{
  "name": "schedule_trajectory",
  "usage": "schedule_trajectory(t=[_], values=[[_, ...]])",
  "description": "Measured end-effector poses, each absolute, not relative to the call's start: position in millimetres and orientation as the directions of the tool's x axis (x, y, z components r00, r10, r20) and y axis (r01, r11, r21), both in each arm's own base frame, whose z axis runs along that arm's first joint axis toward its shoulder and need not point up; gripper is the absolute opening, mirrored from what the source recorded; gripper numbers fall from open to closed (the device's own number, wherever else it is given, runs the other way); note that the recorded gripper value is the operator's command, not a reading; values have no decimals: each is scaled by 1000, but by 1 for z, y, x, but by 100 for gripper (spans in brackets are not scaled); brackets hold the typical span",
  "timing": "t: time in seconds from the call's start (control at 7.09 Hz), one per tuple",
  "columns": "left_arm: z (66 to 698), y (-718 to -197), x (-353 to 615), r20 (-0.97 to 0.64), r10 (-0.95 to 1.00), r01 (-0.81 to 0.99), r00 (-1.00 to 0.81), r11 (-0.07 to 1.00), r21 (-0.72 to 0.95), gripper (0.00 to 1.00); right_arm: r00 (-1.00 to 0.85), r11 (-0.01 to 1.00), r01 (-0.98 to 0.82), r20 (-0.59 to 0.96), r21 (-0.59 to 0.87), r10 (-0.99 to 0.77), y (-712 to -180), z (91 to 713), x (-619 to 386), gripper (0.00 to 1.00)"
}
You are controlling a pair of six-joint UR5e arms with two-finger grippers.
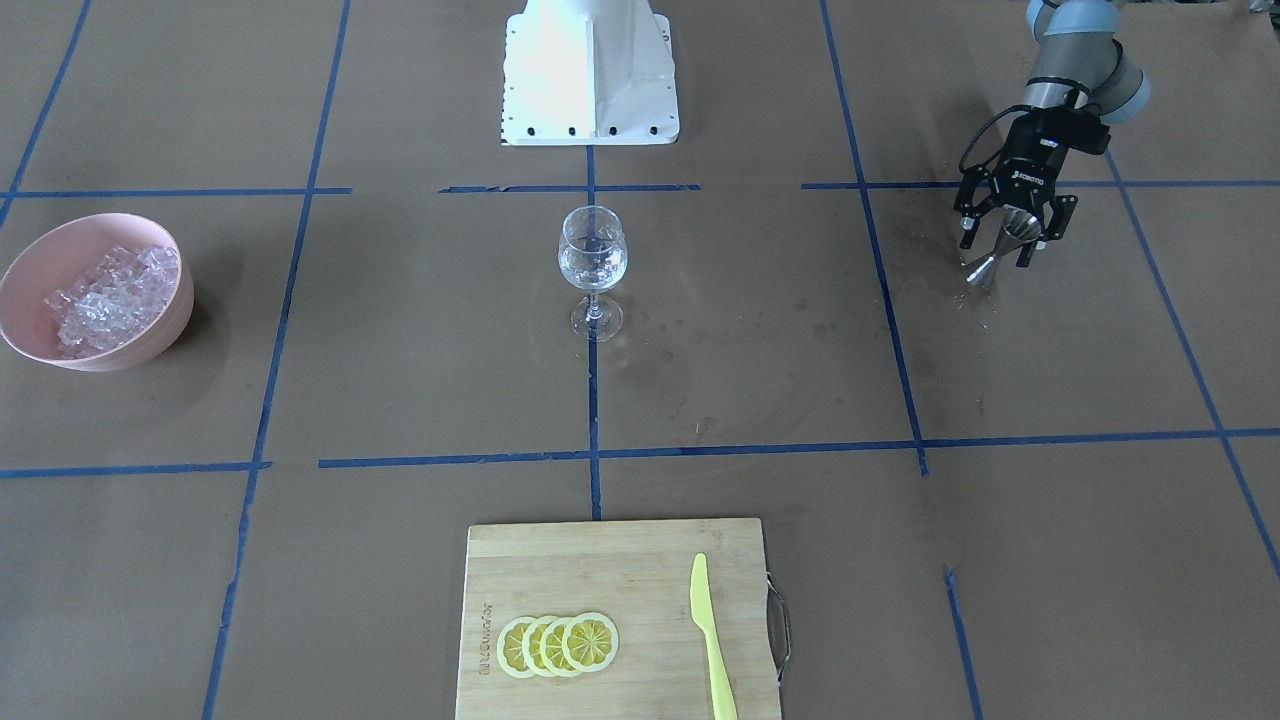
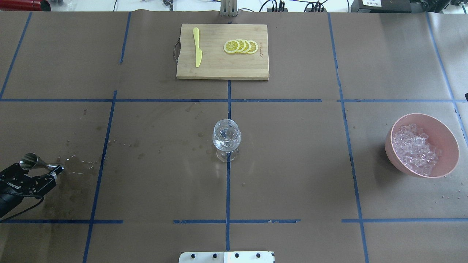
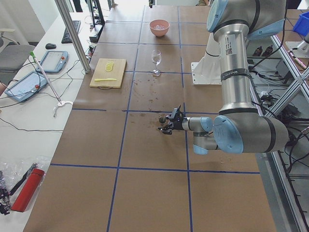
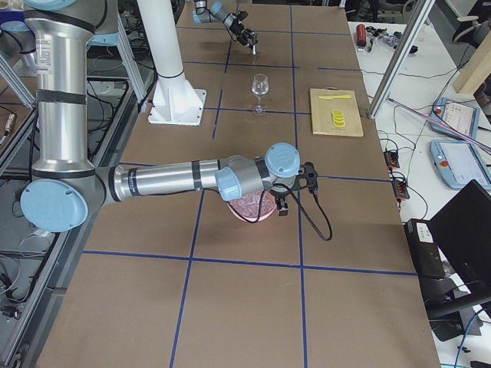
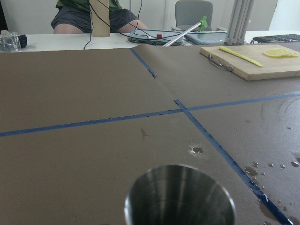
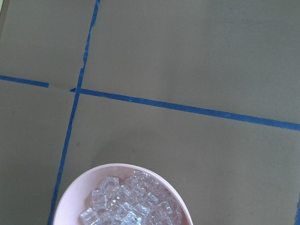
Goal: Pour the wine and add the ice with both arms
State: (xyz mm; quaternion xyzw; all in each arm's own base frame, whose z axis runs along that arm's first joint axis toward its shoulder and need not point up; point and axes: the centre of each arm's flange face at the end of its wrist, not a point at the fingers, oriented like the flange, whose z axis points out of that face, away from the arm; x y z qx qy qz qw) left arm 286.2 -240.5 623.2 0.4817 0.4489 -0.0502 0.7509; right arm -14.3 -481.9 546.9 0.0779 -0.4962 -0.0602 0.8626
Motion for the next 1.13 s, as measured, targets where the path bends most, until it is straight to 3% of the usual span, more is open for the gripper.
schedule_trajectory(t=[1.13], values=[[631, -215, 186, -649, 461, 151, 606, 734, 662, 82, 500, 984, 1, 852, 176, -152, -480, 533, -15, 100]])
